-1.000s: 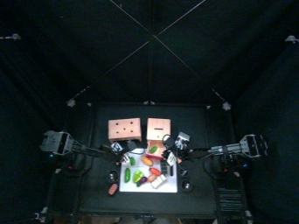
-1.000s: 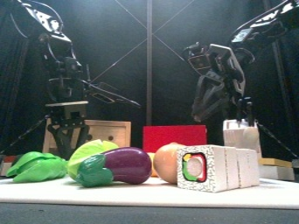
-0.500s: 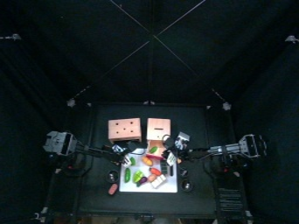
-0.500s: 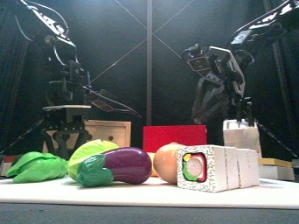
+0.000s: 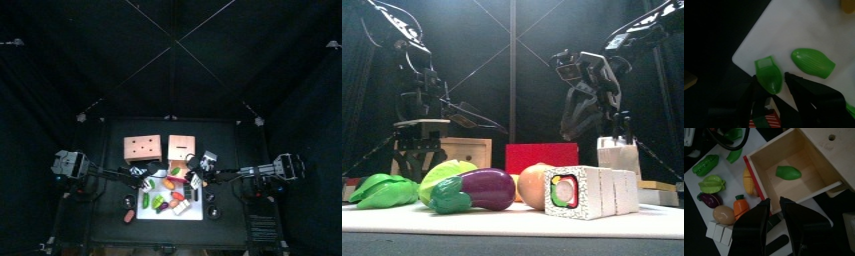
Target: Grab corn husk
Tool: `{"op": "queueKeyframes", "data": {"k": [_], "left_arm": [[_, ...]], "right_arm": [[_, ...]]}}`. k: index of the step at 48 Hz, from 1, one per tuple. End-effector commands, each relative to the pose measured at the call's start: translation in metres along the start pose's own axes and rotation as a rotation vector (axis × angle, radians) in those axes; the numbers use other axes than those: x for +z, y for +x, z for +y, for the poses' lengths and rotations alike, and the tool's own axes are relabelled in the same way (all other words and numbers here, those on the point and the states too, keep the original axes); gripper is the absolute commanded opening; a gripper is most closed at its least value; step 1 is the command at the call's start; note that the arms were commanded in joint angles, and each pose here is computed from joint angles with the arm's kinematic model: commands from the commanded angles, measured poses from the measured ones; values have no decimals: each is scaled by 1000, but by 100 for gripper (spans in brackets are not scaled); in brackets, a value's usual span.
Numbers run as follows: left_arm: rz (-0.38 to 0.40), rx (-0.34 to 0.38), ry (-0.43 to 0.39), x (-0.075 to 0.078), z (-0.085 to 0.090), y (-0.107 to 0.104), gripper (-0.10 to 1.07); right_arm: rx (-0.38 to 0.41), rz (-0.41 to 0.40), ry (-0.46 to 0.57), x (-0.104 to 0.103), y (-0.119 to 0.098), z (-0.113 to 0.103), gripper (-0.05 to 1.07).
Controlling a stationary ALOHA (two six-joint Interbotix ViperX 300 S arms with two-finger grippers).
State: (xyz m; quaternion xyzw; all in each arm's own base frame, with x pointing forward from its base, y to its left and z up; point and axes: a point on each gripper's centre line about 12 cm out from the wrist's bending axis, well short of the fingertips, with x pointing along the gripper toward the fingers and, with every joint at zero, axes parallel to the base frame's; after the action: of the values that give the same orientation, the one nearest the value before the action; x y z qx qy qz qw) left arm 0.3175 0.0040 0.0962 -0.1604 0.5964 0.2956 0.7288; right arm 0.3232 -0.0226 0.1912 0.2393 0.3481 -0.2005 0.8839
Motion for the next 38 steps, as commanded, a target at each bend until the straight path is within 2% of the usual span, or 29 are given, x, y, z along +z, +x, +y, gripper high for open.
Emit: {"op": "queueKeyframes", "data": {"k": [1, 12, 26, 38], "left_arm": [[-10, -21, -4, 1, -2, 2, 81], [-15, -29, -1, 0, -1, 1, 76], [-64, -60, -11, 4, 2, -23, 76], [-108, -55, 12, 7, 7, -40, 76]], "right_arm": [[25, -31, 13, 11, -5, 7, 66], [23, -31, 14, 11, -5, 6, 66], [24, -32, 13, 11, -6, 6, 66], [26, -37, 11, 13, -7, 7, 66]]}}
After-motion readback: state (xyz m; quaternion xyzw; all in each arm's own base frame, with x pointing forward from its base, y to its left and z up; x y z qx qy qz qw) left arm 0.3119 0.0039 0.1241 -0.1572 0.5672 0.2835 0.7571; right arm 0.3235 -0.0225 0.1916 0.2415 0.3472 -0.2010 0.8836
